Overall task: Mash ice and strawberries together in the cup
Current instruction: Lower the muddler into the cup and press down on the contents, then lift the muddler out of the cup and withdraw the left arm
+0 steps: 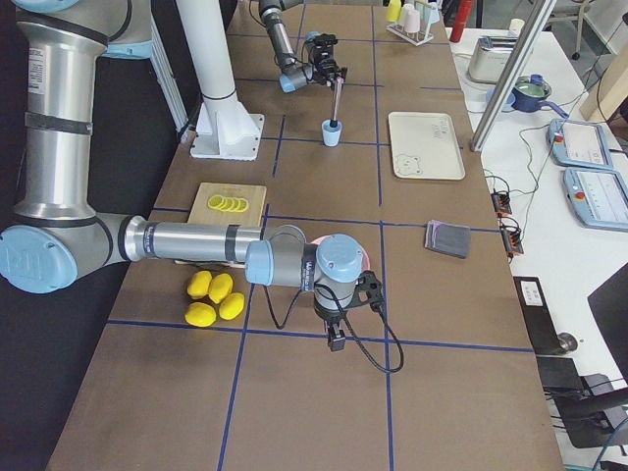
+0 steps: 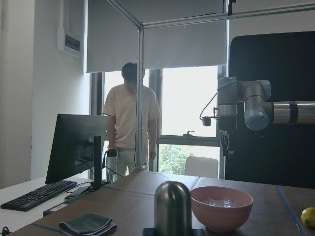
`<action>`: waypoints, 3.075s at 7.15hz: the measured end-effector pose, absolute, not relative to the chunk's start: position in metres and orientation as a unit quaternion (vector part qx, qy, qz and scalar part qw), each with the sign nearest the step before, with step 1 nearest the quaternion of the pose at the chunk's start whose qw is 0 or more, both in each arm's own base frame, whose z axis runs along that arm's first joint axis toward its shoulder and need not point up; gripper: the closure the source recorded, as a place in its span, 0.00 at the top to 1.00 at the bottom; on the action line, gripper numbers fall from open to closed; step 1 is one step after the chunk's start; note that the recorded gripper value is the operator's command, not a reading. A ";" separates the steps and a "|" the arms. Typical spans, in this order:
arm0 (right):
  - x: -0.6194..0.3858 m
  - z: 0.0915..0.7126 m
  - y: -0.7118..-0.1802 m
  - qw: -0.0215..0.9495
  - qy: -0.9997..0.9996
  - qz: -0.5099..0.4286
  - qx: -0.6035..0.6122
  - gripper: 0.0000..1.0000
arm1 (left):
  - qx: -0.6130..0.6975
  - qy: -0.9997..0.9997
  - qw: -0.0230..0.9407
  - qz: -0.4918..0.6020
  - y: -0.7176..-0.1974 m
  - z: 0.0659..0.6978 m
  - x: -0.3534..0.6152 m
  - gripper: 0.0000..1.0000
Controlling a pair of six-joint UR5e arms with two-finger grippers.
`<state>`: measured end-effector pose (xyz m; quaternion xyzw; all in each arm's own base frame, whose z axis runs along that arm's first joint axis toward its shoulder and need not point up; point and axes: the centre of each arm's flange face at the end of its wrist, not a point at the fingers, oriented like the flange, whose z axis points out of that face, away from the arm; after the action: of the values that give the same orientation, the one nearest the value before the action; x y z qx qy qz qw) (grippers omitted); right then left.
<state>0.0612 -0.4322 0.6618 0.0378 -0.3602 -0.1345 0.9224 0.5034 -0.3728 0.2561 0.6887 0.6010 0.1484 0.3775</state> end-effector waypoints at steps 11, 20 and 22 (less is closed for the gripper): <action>0.061 0.660 -0.433 0.922 -0.360 -0.135 0.039 0.99 | 0.703 0.575 0.399 0.124 -0.404 0.204 0.469 0.00; 0.061 0.661 -0.432 0.922 -0.360 -0.135 0.038 0.99 | 0.476 0.350 0.770 0.242 -0.410 0.123 0.391 0.00; 0.061 0.661 -0.432 0.922 -0.360 -0.135 0.038 0.99 | 0.397 0.270 0.840 0.252 -0.440 0.167 0.372 0.00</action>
<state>0.0612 -0.4317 0.6615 0.0381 -0.3602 -0.1347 0.9223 0.3721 -0.4401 0.1671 0.3965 0.2700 0.2521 0.8404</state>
